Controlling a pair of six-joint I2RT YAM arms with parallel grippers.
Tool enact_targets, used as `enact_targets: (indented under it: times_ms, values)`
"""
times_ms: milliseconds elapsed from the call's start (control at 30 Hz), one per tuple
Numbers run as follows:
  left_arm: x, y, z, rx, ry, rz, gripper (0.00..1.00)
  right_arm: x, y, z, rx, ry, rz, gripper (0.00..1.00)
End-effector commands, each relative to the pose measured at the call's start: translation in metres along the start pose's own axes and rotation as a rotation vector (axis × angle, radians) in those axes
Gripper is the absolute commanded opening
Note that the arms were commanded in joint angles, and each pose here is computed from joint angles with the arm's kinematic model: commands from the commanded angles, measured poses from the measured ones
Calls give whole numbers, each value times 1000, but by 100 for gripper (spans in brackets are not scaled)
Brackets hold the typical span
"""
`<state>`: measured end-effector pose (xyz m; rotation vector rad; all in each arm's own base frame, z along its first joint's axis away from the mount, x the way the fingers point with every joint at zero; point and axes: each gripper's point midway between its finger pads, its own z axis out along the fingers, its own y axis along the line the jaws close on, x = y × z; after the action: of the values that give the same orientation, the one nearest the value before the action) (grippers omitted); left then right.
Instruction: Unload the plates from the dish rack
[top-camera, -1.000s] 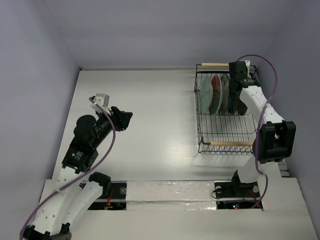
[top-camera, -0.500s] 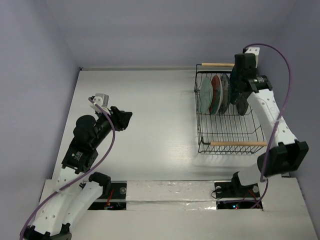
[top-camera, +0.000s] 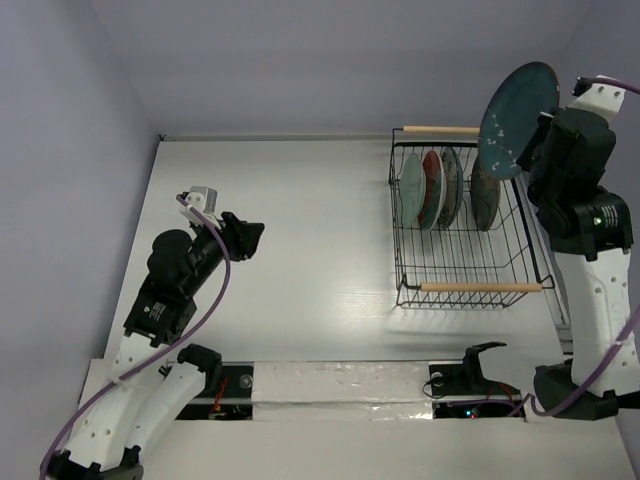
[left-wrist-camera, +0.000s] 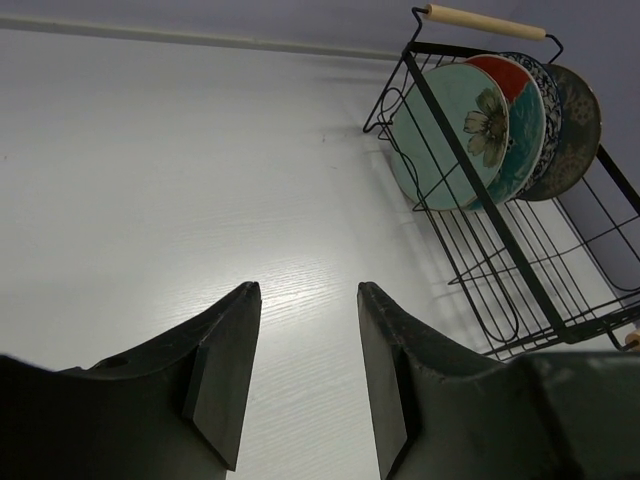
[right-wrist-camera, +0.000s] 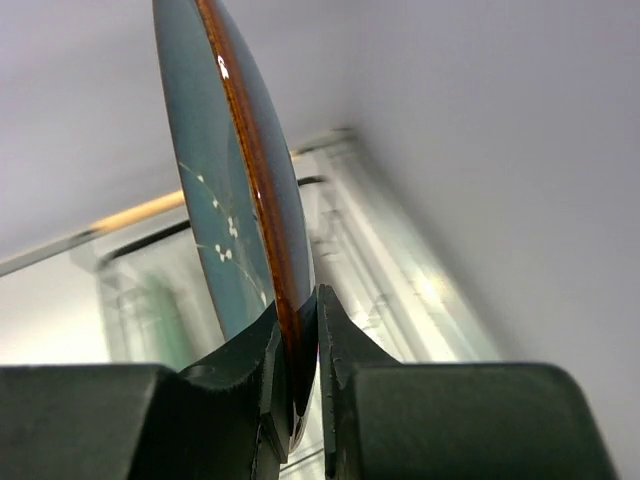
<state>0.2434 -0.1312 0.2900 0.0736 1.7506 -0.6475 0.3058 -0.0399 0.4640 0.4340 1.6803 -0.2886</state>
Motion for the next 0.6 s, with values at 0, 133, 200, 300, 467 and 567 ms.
enact_targets:
  times_ms: [0, 133, 200, 300, 467, 567]
  values:
    - [-16, -2, -1, -2, -63, 3, 42, -46, 86, -31, -447, -125, 250, 0]
    - [-20, 4, -4, -39, -85, 0, 44, -13, 164, -40, -660, -27, 289, 0]
    - [-22, 8, -7, -64, -100, -6, 45, 1, 209, -56, -796, 30, 324, 0]
    - [-26, 13, -10, -99, -120, -12, 46, 29, 274, -74, -956, 130, 354, 0]
    - [-30, 22, -14, -155, -144, -25, 50, 102, 362, -80, -1010, 302, 309, 0]
    - [-31, 23, -14, -160, -148, -27, 54, 145, 402, -85, -1029, 390, 302, 0]
